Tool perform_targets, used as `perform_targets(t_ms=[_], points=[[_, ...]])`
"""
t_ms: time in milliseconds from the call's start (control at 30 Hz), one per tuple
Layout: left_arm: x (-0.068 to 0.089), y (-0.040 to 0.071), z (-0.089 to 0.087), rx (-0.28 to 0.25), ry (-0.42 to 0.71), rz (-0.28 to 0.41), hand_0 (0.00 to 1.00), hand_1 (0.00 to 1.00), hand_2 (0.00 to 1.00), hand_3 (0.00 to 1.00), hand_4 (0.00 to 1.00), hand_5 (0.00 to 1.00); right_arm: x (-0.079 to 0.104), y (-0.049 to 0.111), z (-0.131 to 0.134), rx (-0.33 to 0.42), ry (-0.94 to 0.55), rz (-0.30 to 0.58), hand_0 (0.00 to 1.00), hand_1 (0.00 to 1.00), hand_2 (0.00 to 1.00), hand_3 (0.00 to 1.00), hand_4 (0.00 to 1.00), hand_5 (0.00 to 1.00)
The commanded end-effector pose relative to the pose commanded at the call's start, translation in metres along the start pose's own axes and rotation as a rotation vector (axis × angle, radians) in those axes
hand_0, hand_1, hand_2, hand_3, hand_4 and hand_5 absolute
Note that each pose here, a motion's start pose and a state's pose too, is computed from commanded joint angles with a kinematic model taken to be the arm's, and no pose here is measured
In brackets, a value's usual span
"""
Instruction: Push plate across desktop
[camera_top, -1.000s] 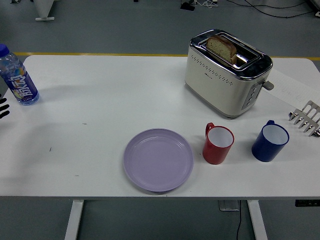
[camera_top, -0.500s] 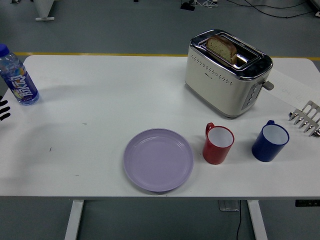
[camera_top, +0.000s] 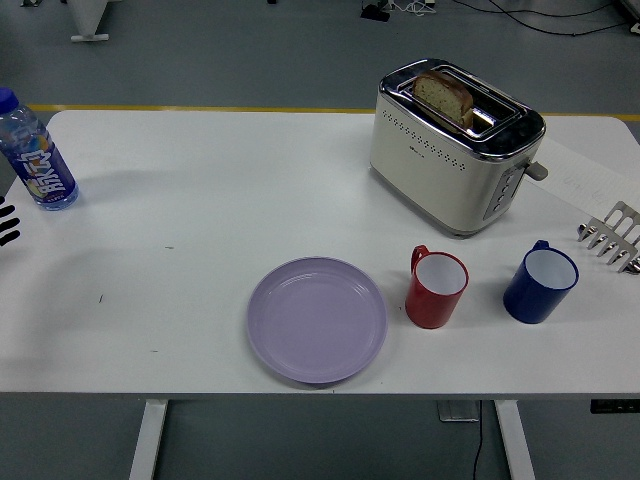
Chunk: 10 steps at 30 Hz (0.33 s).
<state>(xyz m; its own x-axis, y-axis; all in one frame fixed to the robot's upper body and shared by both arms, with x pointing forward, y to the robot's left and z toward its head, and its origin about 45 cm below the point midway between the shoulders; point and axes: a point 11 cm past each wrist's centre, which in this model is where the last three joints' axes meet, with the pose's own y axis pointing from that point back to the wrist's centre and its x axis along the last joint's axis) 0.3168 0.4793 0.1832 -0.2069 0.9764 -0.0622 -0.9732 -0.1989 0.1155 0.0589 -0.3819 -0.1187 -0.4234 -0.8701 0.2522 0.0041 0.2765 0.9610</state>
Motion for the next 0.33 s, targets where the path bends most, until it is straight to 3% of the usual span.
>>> perform_targets(t_ms=[333], points=[[-0.0036, -0.0015, 0.0003, -0.001, -0.001, -0.01, 0.761, 0.773, 0.76, 0.718, 0.589, 0.998, -0.0003, 0.0, -0.001, 0.005, -0.004, -0.001, 0.689, 0.64, 0.746, 0.731, 0.468, 0.491]])
